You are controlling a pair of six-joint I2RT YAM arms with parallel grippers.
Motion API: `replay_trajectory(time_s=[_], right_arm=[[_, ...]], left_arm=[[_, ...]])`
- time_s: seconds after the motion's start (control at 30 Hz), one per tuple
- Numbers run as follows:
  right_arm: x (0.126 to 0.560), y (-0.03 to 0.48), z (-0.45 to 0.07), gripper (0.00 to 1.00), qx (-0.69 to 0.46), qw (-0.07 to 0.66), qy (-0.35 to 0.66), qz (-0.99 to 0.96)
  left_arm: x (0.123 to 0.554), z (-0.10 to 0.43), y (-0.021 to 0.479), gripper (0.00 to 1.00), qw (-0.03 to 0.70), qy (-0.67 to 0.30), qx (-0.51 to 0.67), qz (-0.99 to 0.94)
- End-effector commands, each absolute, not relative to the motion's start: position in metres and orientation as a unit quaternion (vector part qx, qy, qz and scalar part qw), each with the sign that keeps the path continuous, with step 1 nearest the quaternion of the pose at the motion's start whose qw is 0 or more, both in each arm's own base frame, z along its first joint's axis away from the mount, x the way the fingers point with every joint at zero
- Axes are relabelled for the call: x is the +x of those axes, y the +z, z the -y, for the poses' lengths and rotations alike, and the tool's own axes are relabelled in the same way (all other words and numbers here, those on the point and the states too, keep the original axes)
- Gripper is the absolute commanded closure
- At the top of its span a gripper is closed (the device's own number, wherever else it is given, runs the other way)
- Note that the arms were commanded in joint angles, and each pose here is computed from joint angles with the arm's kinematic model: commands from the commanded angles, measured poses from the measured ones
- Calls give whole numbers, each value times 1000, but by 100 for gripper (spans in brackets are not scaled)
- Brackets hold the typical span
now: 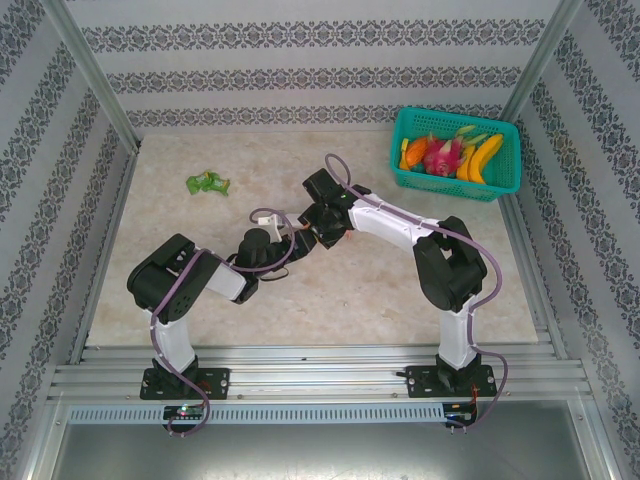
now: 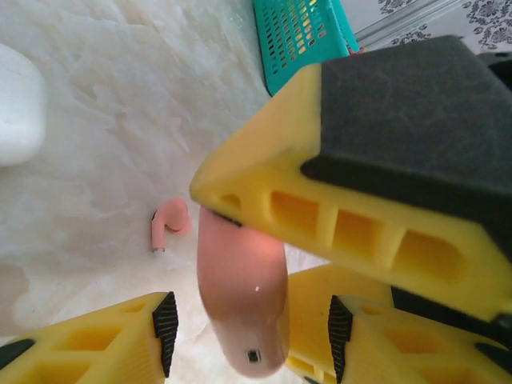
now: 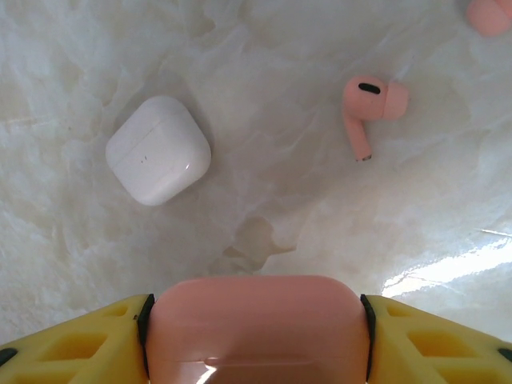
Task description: Insert the wireless bluetooth earbuds into the charging case
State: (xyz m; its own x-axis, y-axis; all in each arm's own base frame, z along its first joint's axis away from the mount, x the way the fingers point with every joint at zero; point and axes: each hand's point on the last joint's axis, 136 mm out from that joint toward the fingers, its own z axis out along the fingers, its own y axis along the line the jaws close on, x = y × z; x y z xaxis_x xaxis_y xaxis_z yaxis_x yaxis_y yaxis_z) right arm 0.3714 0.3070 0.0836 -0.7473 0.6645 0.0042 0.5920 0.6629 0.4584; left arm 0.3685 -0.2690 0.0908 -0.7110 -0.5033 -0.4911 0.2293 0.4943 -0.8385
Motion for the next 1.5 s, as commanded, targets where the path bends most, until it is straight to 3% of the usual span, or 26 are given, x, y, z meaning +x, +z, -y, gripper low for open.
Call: replay_trajectory(time_s=[0.0, 0.53, 0.77, 0.83, 0.93, 1.0, 1.23, 1.47], right_arm=[[373, 90, -317, 55, 341, 82, 233, -907], [372, 88, -317, 55, 341, 81, 234, -907], [374, 89, -318, 55, 343, 83, 238, -905], [378, 92, -319, 50, 343, 87, 243, -903], [391, 106, -313, 30, 342, 112, 259, -896], [403, 123, -305, 23, 344, 141, 280, -885], [415, 163, -249, 20, 266, 226, 325, -879], [378, 202, -240, 21, 40, 314, 397, -862]], left_arm=[[376, 277, 102, 49, 391, -504, -77, -766], [380, 276, 102, 73, 396, -500, -80, -766], [379, 276, 102, 93, 394, -502, -81, -766], [379, 276, 103, 95, 393, -502, -82, -766], [377, 277, 106, 96, 387, -505, -80, -767], [375, 279, 109, 96, 379, -507, -73, -771], [370, 279, 141, 96, 325, -547, 6, -771], [363, 278, 182, 96, 260, -594, 108, -754]])
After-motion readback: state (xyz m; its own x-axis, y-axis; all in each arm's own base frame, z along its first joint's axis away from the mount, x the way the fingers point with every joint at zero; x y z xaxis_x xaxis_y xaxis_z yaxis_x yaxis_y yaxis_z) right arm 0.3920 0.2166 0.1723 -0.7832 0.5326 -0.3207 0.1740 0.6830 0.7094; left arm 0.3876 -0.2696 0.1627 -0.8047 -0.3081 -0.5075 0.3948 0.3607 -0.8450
